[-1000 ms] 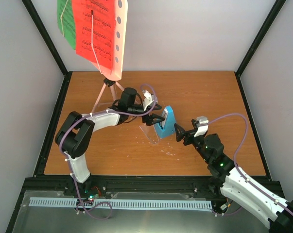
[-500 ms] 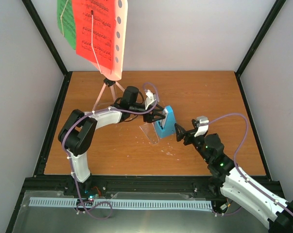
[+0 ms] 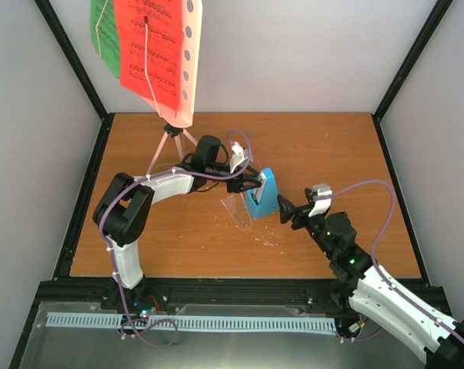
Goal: Pack up the instrument practice props
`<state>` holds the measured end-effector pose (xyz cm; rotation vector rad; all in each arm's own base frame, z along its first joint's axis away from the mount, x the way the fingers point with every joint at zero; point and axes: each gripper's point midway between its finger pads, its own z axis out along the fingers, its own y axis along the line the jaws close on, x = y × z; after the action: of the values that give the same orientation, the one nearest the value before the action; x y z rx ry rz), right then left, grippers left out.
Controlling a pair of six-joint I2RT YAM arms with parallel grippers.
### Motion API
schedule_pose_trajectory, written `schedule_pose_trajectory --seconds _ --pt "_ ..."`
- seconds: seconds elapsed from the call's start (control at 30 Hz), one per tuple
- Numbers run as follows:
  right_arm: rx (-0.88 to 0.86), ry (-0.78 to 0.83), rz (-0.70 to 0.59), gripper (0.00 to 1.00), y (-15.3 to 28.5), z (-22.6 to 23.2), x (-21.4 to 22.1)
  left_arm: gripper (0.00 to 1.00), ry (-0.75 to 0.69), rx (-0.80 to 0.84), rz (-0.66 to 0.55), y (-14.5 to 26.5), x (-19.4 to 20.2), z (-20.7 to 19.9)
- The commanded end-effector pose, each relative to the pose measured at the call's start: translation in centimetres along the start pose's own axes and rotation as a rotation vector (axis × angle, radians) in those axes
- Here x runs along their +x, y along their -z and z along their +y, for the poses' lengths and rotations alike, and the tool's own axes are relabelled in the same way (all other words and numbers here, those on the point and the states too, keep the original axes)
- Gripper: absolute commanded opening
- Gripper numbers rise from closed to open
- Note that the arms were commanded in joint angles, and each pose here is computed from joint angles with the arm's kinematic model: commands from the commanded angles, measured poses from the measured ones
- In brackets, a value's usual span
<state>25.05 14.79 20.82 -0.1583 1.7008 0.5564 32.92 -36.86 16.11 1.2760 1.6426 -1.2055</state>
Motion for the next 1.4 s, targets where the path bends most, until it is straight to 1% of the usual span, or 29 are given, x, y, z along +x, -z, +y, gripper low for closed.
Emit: schedule_pose_trajectory --seconds 0.0,0.1,0.23,0.27,0.4,0.53,0.57,0.73,0.83,0.93,1.07,1.13,1.37 --pt "0.011 0.0 -0.016 1.0 0.2 -0.3 -0.4 0.44 -0.053 0.039 -0.023 -0.1 -1.5 -0.5" --pt "0.015 0.001 -0.017 1.0 0.2 -0.3 -0.5 0.42 -0.05 0.041 -0.021 -0.1 -1.4 -0.5" --pt "0.019 0.001 -0.016 1.0 0.3 -0.4 -0.4 0.43 -0.049 0.042 -0.02 -0.1 -1.4 -0.5" --pt "0.019 0.001 -0.017 1.0 0.3 -0.4 -0.4 0.44 -0.048 0.043 -0.02 -0.1 -1.4 -0.5" --pt "0.021 0.001 -0.014 1.0 0.3 -0.4 -0.4 0.55 -0.044 0.043 -0.026 0.1 -1.7 -0.8" --pt "0.029 0.0 -0.011 1.0 0.3 -0.6 -0.4 0.76 -0.017 0.039 -0.05 0.6 -2.0 -1.4" --pt "0.033 0.0 -0.009 1.0 0.3 -0.6 -0.4 0.79 -0.004 0.031 -0.064 0.8 -2.1 -1.7" --pt "0.048 -0.005 -0.018 1.0 0.5 -1.0 -0.4 0.85 0.053 -0.022 -0.136 2.4 -1.0 -3.8" --pt "0.045 -0.017 -0.02 1.0 0.6 -1.0 -0.2 0.86 0.092 -0.073 -0.124 2.7 -0.2 -3.3" --pt "0.041 -0.027 -0.015 1.0 0.5 -1.0 -0.1 0.87 0.156 -0.112 -0.081 2.3 1.2 -2.3" --pt "0.083 -0.051 -0.008 1.0 0.5 -1.7 0.2 0.87 0.259 -0.107 -0.028 1.3 3.5 -1.4" --pt "0.121 -0.063 0.006 1.0 0.5 -2.4 0.6 0.87 0.293 -0.082 -0.008 0.7 4.0 -1.3" --pt "0.126 -0.074 0.012 1.0 0.4 -2.5 0.8 0.87 0.285 -0.058 -0.005 0.2 4.2 -1.2"
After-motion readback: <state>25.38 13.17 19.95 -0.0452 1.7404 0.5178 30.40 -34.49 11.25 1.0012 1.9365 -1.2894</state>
